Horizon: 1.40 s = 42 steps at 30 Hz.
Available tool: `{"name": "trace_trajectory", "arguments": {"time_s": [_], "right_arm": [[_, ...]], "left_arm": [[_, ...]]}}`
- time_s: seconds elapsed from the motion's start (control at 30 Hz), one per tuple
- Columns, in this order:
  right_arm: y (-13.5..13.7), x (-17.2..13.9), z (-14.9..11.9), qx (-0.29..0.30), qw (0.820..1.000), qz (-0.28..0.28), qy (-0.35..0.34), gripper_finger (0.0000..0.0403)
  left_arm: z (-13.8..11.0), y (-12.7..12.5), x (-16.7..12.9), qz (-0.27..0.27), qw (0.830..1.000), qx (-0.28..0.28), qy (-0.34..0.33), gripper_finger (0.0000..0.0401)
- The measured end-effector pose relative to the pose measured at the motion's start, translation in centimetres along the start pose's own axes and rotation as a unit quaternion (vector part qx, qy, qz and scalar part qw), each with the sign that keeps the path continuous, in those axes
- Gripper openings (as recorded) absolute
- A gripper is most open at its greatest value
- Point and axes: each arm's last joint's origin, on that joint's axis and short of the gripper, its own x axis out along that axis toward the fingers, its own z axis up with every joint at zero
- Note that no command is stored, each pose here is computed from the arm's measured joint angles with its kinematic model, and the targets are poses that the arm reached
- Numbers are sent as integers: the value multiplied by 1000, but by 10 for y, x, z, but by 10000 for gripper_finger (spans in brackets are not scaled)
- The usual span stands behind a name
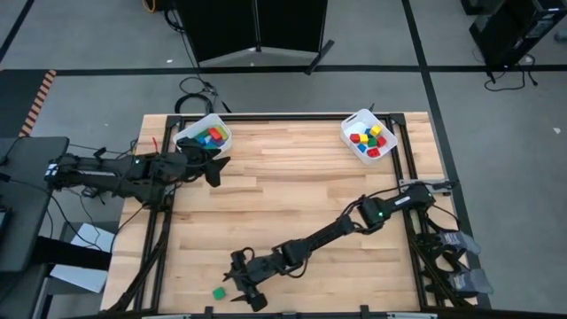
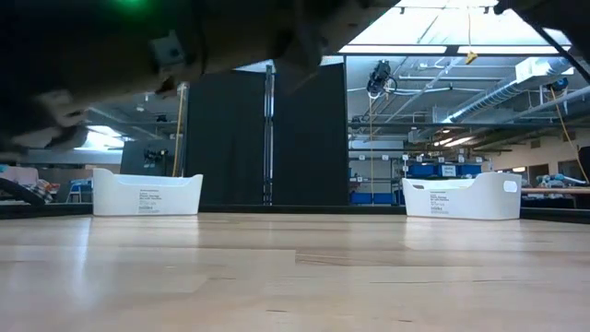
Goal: Sort blocks by size
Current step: Put the small green block into the right white bin
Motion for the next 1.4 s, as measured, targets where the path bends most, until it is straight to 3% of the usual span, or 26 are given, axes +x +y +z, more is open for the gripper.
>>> {"name": "trace_trajectory", "arguments": {"time_s": [0.53, 0.87, 1.4], "right_arm": [[-7, 29, -11, 35, 999, 25, -15, 314], [-11, 29, -10, 34, 999, -1, -21, 314], [-9, 42, -37, 39, 999, -5, -33, 307]], "left_arm": [[0, -1, -1, 0, 1000, 0, -1, 258], [0, 0, -1, 3, 1000, 0, -4, 258], [0, 0, -1, 10, 1000, 1, -9, 258]]}}
